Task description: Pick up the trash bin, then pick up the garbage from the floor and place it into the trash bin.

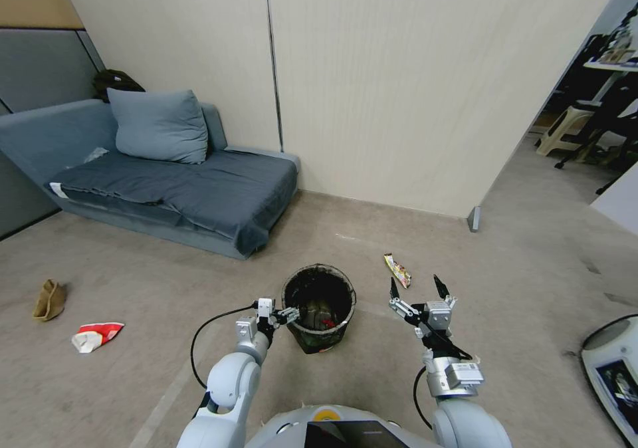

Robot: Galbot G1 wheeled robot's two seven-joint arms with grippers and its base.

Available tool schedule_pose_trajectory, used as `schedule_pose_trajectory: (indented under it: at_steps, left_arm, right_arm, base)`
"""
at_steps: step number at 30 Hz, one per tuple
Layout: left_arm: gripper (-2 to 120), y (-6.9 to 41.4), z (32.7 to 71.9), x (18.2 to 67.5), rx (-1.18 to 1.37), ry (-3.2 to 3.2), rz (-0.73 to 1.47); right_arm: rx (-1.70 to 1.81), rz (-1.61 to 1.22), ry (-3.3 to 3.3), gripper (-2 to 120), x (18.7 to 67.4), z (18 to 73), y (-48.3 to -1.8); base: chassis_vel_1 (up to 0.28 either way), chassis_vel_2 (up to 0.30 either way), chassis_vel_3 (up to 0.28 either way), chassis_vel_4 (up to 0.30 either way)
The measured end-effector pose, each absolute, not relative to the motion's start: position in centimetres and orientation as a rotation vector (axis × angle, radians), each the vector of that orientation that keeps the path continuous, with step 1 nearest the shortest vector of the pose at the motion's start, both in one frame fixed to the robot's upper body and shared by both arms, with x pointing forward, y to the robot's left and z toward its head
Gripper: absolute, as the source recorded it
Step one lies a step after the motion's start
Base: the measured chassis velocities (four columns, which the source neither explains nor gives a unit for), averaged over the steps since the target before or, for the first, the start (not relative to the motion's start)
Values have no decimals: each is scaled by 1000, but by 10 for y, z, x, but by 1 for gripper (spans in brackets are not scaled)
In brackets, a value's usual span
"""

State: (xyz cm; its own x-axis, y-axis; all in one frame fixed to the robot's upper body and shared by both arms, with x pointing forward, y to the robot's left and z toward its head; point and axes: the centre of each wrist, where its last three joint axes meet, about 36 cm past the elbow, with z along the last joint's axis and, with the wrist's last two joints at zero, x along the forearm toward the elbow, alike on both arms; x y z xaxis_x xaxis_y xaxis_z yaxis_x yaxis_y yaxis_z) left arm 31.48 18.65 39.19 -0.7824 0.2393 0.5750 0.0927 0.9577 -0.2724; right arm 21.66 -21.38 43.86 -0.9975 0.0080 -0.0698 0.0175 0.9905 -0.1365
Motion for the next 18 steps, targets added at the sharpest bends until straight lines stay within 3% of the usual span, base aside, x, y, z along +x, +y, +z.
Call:
schedule_pose_trajectory:
  at_steps: [11, 14, 16, 18]
  left_arm:
    - [94, 184, 399, 316, -199, -2397, 281]
    - [81, 184, 400, 317, -184, -2401, 280]
    - [80, 184, 399, 317, -181, -2400, 279]
    - [68, 183, 398, 317, -172, -2397, 276]
  right_arm:
    - [22, -212, 3060, 100, 217, 438, -214]
    - [21, -210, 3059, 100, 217, 438, -213]
    - [21, -210, 3058, 100, 217, 438, -213]
    - [22, -210, 3057, 100, 218, 438, -213]
  base:
    - [0, 0, 0, 0]
    - [0, 0, 0, 0]
    - [0, 0, 0, 0]
    - [0, 0, 0, 0]
